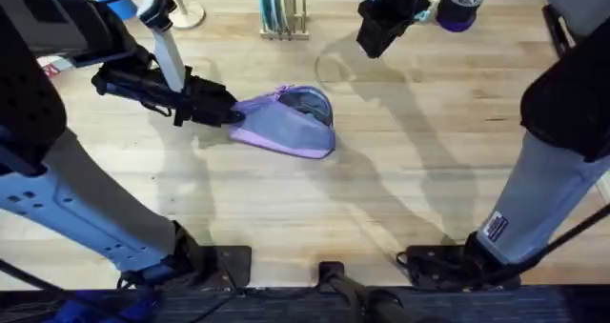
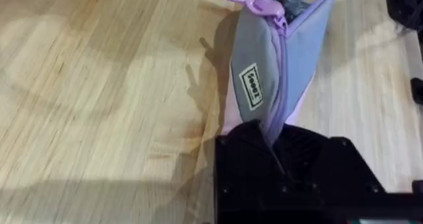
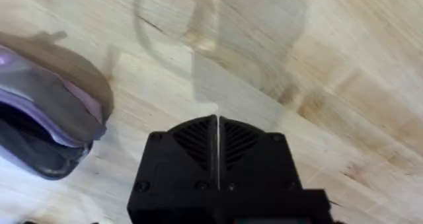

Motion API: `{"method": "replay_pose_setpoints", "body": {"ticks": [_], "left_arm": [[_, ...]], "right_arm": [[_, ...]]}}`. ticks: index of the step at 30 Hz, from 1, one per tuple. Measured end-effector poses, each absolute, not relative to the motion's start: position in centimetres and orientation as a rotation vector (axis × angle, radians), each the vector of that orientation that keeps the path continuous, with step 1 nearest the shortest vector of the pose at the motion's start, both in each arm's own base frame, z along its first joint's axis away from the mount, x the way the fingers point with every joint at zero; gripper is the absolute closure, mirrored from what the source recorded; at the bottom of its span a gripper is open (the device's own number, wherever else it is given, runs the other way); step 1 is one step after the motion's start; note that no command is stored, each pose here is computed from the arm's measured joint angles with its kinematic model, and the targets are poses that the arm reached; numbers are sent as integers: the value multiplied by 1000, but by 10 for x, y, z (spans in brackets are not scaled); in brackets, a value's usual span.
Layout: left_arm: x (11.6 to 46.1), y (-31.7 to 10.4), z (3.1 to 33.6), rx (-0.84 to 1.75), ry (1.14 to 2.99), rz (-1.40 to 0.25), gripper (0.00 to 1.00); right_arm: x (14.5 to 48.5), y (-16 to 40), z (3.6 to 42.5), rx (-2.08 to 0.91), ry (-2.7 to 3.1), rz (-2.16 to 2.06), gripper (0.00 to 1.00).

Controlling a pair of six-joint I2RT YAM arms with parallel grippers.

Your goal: Unzip the bag, pick up the pens from the table one at a time and place them inside, then zip the bag closed.

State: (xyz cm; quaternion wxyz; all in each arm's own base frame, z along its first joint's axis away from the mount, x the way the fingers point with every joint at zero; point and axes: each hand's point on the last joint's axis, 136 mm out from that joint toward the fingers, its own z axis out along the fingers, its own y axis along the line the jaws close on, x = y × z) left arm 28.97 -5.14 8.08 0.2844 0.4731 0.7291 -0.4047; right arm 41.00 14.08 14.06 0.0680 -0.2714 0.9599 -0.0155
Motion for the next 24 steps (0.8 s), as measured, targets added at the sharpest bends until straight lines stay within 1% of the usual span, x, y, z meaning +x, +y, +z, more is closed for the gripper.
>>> {"method": "replay_pose_setpoints", "body": {"ticks": [5, 7, 11, 12, 13, 14, 17, 18, 19, 20, 21, 24], "left_arm": [[290, -51, 81, 1266, 1951, -1083, 956], [290, -51, 81, 1266, 1951, -1083, 956], [290, -51, 81, 1266, 1951, -1083, 956], [290, -51, 81, 1266, 1951, -1083, 956], [290, -51, 81, 1266, 1951, -1083, 956], [290, -51, 81, 1266, 1951, -1083, 957], [290, -51, 81, 1266, 1952, -1082, 957], [290, -51, 81, 1266, 1952, -1082, 957], [290, -51, 81, 1266, 1952, -1082, 957], [290, -51, 81, 1267, 1952, -1083, 957], [290, -51, 81, 1266, 1952, -1082, 957], [290, -51, 81, 1267, 1952, -1082, 957]], "right_arm": [[412, 138, 143, -815, 2883, -66, 968], [411, 137, 149, -809, 2868, -69, 968], [407, 139, 178, -797, 2799, -60, 968], [400, 144, 206, -799, 2727, -48, 958], [396, 146, 215, -801, 2704, -42, 867], [393, 148, 222, -807, 2685, -39, 746], [384, 155, 238, -829, 2639, -28, 294], [381, 158, 242, -838, 2628, -24, 154], [379, 161, 244, -852, 2616, -22, 45], [377, 165, 247, -863, 2606, -17, 14], [375, 168, 249, -874, 2598, -14, 6], [369, 179, 251, -909, 2580, -5, 5]]}}
